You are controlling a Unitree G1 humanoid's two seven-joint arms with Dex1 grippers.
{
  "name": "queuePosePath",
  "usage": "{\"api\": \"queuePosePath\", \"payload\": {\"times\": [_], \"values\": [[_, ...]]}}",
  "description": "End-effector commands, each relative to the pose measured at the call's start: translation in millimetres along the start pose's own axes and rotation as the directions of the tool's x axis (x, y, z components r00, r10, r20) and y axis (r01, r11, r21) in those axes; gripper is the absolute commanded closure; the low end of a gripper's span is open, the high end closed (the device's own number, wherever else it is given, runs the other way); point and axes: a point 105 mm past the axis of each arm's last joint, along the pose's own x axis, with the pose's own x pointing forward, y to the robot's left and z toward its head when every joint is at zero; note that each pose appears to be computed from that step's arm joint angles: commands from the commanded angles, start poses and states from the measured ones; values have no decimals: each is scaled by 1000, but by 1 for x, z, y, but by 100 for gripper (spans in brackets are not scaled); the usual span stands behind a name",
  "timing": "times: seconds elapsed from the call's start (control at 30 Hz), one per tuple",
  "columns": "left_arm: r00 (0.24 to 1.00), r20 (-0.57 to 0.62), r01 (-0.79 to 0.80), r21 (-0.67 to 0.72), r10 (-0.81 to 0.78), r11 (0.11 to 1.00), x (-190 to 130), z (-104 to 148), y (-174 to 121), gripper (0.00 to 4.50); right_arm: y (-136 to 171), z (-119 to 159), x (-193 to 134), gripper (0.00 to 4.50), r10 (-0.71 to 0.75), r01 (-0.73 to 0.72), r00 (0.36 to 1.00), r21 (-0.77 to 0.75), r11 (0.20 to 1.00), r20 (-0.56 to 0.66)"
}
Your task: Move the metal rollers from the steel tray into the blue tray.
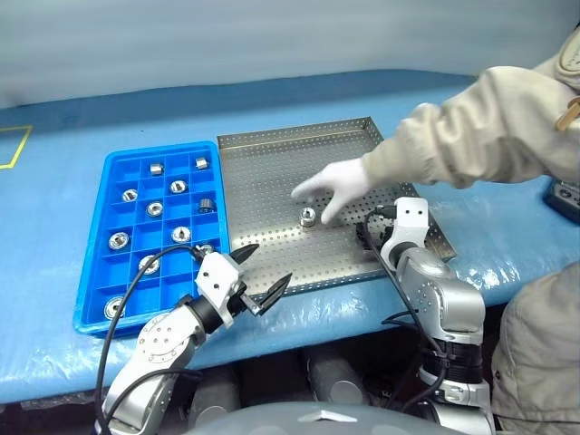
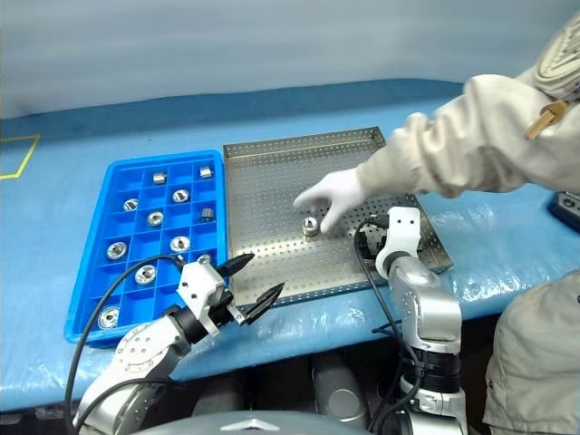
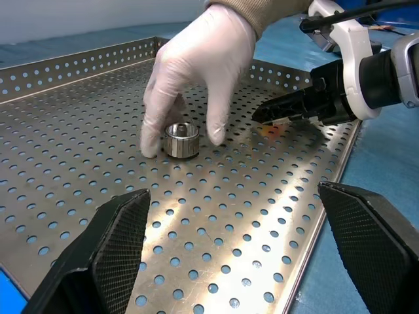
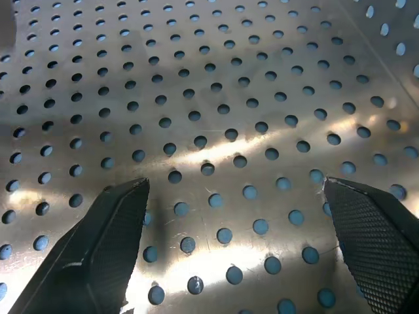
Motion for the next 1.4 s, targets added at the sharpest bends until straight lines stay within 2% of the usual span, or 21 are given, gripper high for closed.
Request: {"api": "queuePosePath", "payload": {"times": [0.03, 0.13, 0.3, 0.5, 0.8, 1.07, 1.33, 1.37, 1.4], "values": [[999, 34, 3, 8, -4, 1000, 0, 8, -3, 0, 4, 14, -3, 2, 18, -17, 998, -13, 1000, 56], [999, 35, 1, 8, -1, 1000, 0, 8, -2, 0, 14, 24, -4, 2, 65, -63, 994, -26, 998, 91], [999, 45, -25, 8, 24, 1000, 0, 10, 0, 0, 60, 61, -7, 2, 238, -222, 948, -101, 970, 209], [997, 52, -60, 9, 60, 998, -3, 11, 2, 0, 93, 69, 3, 2, 337, -315, 916, -131, 940, 217], [994, 45, -104, 5, 104, 995, -12, 11, 3, 0, 114, 45, 23, 2, 394, -374, 910, -153, 915, 129], [992, 36, -122, 7, 121, 993, -15, 10, 2, 0, 102, 16, 32, 2, 348, -336, 936, -156, 929, 54], [991, 35, -128, 6, 128, 992, -15, 10, 2, 0, 88, 12, 22, 259, 330, -317, 943, -184, 930, 41], [991, 36, -131, 5, 131, 991, -15, 10, 2, 0, 88, 14, 20, 278, 335, -321, 941, -195, 927, 42], [990, 36, -135, 4, 135, 991, -15, 10, 2, 0, 87, 16, 17, 277, 342, -326, 939, -209, 922, 44]]}}
